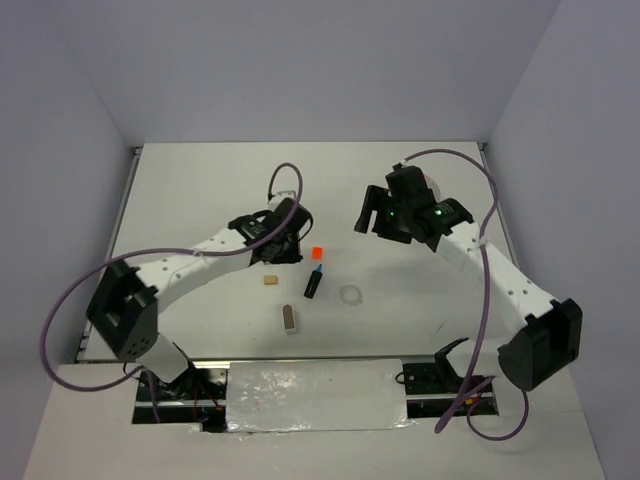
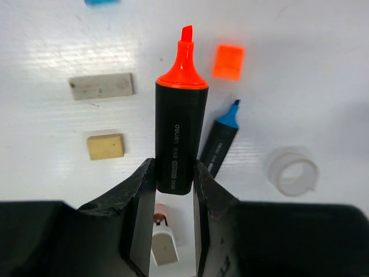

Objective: Sort the stationery into containers
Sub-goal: Pick up the pen from the center of the board, then close the pen cap on the pen.

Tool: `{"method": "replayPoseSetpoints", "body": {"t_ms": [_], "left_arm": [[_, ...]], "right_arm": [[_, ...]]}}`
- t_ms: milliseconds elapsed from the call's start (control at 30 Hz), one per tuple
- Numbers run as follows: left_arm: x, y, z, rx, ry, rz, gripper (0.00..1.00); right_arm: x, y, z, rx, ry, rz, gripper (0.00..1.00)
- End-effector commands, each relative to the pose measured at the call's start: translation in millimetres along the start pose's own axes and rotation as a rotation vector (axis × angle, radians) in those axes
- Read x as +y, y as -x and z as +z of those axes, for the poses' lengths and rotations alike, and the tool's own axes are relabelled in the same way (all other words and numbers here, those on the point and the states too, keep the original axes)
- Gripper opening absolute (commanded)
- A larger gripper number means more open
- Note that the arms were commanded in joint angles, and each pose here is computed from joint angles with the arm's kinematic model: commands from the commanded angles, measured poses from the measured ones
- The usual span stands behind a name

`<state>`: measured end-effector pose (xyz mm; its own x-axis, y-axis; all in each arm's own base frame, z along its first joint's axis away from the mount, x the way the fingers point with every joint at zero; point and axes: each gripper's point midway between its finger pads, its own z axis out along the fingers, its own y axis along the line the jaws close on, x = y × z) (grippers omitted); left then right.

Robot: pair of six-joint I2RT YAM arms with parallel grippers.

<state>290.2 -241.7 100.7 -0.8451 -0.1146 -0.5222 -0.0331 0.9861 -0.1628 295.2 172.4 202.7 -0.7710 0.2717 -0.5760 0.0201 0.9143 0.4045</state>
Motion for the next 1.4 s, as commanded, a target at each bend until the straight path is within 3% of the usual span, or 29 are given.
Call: {"method": "replayPoseSetpoints", "body": {"t_ms": [0,167,300,400,767,967,1167,1367], "left_arm": [[8.1,42.8,-54.7,-0.175,-0.022,-0.009,0.00],[43.4,67.5,-113.4,-0.380,-0.024,-0.036,0.00],[56.6,70.3,-155.1,-0.532,-0.176,-0.049,0.00],[57.6,64.0,-174.9,-0.579,-0.275,-0.032,0.00],[60.5,42.1,-202.9,-0.605,-0.407,0.084,0.00],[57.3,43.4,-204.0,-0.603,-0.410,0.123,0.00],[50.2,43.5,-201.9,-0.594,-0.430,0.154,0.00],[45.3,43.0,-199.7,-0.602,-0.457,0.149,0.00]], "right_arm": [[13.7,-2.4,24.5,0.042,-0.052,0.011,0.82],[35.6,-12.6,67.1,0.076,-0.225,0.016,0.80],[49.1,-38.2,111.0,0.105,-0.311,-0.002,0.77],[56.3,-56.9,140.1,0.146,-0.349,-0.028,0.77],[45.6,-76.6,184.0,0.191,-0.442,-0.063,0.74],[45.9,-99.8,199.5,0.239,-0.379,-0.045,0.66],[45.1,-107.2,208.4,0.240,-0.347,-0.049,0.57],[51.4,-100.9,206.1,0.215,-0.305,-0.050,0.38]]}}
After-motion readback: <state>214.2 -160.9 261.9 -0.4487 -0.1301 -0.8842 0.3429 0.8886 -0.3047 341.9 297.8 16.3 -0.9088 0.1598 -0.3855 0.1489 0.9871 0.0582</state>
